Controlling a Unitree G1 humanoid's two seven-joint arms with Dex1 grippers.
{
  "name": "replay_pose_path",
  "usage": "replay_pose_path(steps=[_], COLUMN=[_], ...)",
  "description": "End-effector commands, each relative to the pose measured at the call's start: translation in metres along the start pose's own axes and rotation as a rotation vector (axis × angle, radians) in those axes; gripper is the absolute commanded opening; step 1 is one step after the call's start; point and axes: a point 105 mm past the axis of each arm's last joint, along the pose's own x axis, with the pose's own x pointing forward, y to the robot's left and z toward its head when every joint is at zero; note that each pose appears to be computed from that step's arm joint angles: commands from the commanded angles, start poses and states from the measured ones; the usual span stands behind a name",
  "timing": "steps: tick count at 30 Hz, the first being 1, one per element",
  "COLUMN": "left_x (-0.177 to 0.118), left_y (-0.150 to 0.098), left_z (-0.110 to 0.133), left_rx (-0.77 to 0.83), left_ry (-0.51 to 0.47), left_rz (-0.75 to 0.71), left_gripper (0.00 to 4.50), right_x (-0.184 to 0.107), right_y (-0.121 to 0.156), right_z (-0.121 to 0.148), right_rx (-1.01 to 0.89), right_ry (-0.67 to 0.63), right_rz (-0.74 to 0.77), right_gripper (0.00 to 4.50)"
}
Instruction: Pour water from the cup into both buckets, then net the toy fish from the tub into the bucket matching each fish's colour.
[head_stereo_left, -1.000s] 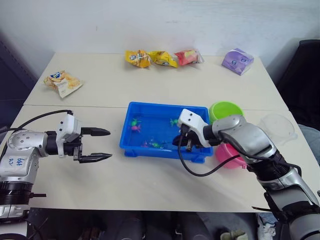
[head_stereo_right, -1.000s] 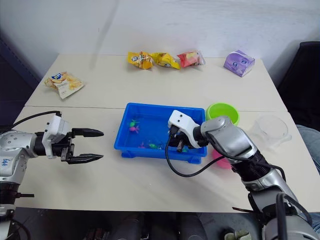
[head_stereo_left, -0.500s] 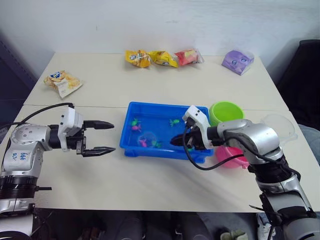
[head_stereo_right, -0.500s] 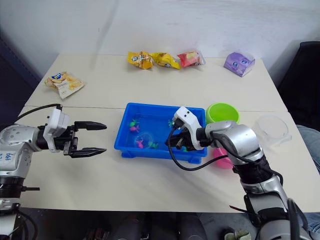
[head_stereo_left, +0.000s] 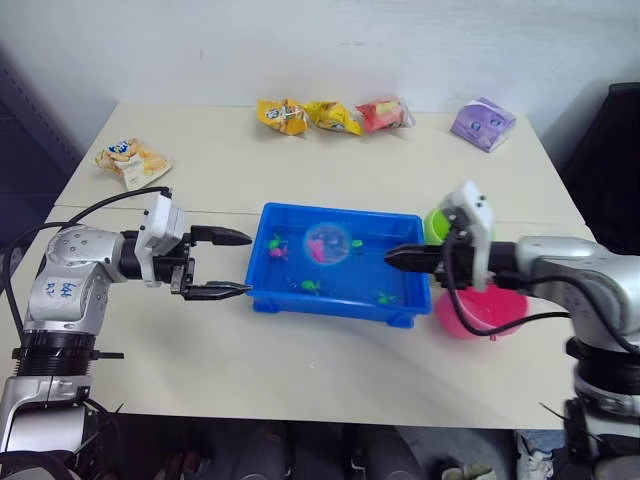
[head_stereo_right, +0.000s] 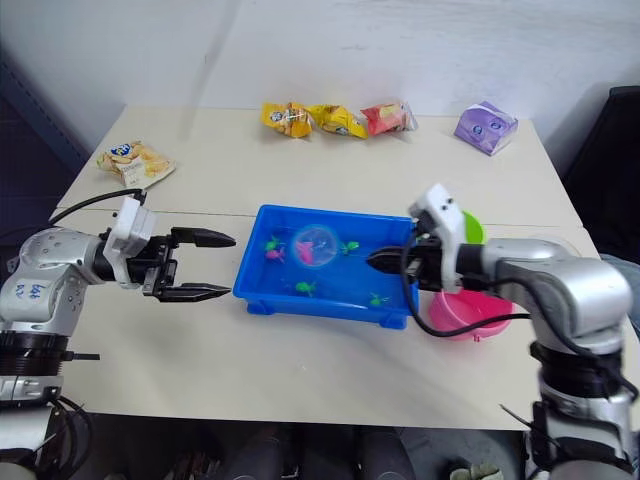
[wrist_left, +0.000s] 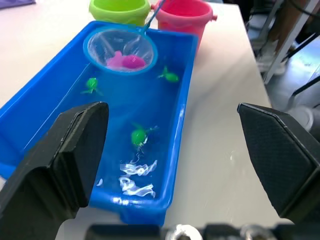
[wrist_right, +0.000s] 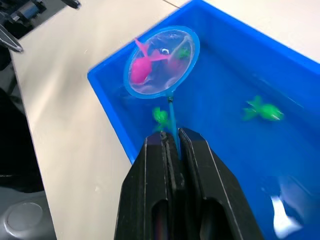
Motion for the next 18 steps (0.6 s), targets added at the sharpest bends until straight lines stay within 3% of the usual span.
replay_pose_path(steps=[1,4,7,18], left_x=[0.015,0.024,0.045,0.082], left_y=[0.001,0.003,0.003,0.001], left_z=[0.020,0.027,0.034,0.027], left_rx=[0.027,0.026,0.028,0.000], left_ry=[-0.090,-0.146,-0.192,-0.197], left_rz=[-0.035,-0.053,-0.108,-0.230], left_gripper=[4.44,4.44,4.44,4.44], right_x=[-0.031,-0.050,-0.087,-0.151], right_y=[0.007,0.009,0.006,0.018], right_z=[0.009,0.000,-0.013,-0.051], right_rx=[-0.039,-0.026,0.032,0.106], right_ry=[-0.063,-0.063,-0.088,-0.173], right_rz=[-0.063,-0.131,-0.295,-0.623], right_gripper=[0.00,0.00,0.00,0.00])
